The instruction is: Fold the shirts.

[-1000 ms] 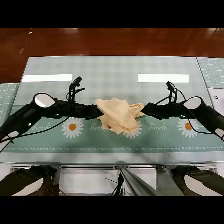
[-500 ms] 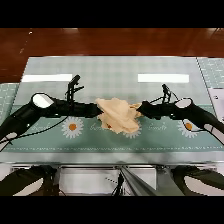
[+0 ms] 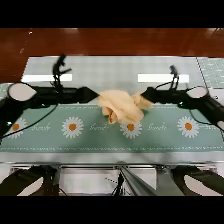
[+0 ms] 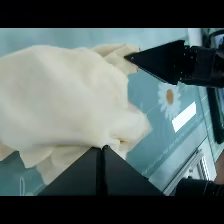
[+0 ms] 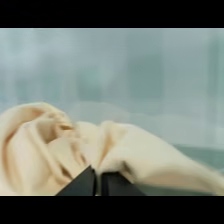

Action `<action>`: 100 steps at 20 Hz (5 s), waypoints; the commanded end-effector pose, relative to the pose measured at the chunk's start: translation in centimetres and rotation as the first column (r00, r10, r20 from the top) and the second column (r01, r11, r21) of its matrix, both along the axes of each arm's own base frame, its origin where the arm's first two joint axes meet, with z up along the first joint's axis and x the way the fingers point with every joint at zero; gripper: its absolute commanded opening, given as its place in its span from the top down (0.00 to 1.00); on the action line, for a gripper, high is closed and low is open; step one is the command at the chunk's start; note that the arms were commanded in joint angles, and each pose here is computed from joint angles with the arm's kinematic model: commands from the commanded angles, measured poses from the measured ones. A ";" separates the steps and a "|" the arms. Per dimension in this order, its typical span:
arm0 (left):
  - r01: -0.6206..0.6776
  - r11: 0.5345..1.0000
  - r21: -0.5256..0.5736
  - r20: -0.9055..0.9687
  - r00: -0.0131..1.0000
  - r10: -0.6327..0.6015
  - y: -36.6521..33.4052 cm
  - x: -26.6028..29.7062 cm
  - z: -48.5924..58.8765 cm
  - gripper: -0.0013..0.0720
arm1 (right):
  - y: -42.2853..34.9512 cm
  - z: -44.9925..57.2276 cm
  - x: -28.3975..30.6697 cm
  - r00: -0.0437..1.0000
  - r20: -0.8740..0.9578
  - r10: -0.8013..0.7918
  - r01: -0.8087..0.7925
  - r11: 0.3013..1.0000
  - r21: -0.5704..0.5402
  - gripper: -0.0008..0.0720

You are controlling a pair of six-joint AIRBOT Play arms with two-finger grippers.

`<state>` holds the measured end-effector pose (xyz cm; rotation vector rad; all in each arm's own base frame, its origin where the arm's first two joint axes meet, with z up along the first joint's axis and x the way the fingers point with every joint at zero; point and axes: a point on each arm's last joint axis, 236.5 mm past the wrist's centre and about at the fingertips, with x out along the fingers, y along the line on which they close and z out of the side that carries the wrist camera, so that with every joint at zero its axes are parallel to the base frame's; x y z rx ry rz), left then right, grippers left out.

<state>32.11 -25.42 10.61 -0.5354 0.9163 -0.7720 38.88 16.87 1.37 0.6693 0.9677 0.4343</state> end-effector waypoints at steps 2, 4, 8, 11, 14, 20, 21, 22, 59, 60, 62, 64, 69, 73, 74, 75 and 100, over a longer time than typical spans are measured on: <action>-0.080 0.993 -0.082 0.289 0.952 0.101 3.8 1.4 13.1 0.95 | -4.0 15.6 1.0 0.923 0.383 -0.035 0.052 0.998 -0.032 0.95; -0.101 0.988 -0.115 0.418 0.897 0.140 5.3 0.7 19.2 0.95 | -4.6 22.8 -0.2 0.847 0.529 -0.051 0.074 0.997 -0.023 0.95; -0.104 0.981 -0.164 0.617 0.765 0.184 7.0 -2.4 29.3 0.95 | -4.5 34.1 -4.3 0.683 0.728 -0.056 0.082 0.997 0.000 0.95; -0.096 0.977 -0.189 0.718 0.666 0.204 7.8 -5.3 35.0 0.95 | -4.4 40.2 -7.6 0.570 0.819 -0.058 0.081 0.997 0.013 0.95; -0.120 0.977 -0.178 0.779 0.589 0.214 8.8 -7.7 38.1 0.95 | -4.4 44.6 -10.8 0.489 0.869 -0.075 0.085 0.996 0.038 0.95; -0.334 0.937 0.099 0.641 0.742 0.196 13.1 -9.8 31.1 0.95 | -7.4 43.9 -13.7 0.574 0.813 -0.096 0.242 0.969 -0.057 0.95; -0.355 0.922 0.153 0.605 0.772 0.196 14.0 -10.3 29.6 0.95 | -8.1 42.1 -13.8 0.633 0.770 -0.079 0.265 0.957 -0.119 0.95; -0.362 0.911 0.196 0.570 0.798 0.194 14.5 -10.8 28.3 0.95 | -8.9 40.1 -14.0 0.695 0.716 -0.067 0.282 0.941 -0.185 0.95; 0.043 0.833 0.552 -0.361 0.912 0.193 16.9 4.1 -11.6 0.34 | -11.1 1.7 5.8 0.969 -0.231 0.087 -0.183 0.882 -0.434 0.95; 0.058 0.837 0.543 -0.378 0.908 0.183 17.1 3.7 -9.5 0.22 | -11.1 1.7 5.8 0.969 -0.231 0.087 -0.183 0.882 -0.434 0.95; 0.073 0.836 0.543 -0.364 0.918 0.156 17.2 2.4 -6.1 0.23 | -11.1 1.7 5.8 0.969 -0.230 0.089 -0.185 0.881 -0.435 0.95; 0.031 0.847 0.530 -0.334 0.926 0.175 16.8 0.8 -4.3 0.23 | -11.1 1.7 5.8 0.969 -0.230 0.091 -0.186 0.881 -0.436 0.95; -0.003 0.977 0.211 -0.494 0.863 0.109 10.2 -7.0 -8.0 0.22 | -11.0 1.7 5.8 0.969 -0.229 0.094 -0.189 0.880 -0.436 0.95; -0.144 0.989 -0.040 -0.662 0.745 0.082 5.8 -10.9 -12.7 0.16 | -11.0 1.7 5.7 0.968 -0.228 0.103 -0.196 0.877 -0.439 0.95; -0.172 0.985 -0.027 -0.676 0.729 0.109 5.6 -11.3 -14.1 0.16 | -11.0 1.7 5.7 0.968 -0.227 0.107 -0.200 0.875 -0.440 0.95; -0.184 0.983 0.000 -0.677 0.723 0.136 5.3 -11.6 -15.4 0.16 | -11.0 1.7 5.7 0.968 -0.227 0.107 -0.200 0.875 -0.440 0.95; -0.225 0.973 0.053 -0.714 0.673 0.194 -2.0 -7.8 -21.1 0.95 | -10.2 1.6 5.9 0.967 -0.213 0.140 -0.228 0.850 -0.474 0.95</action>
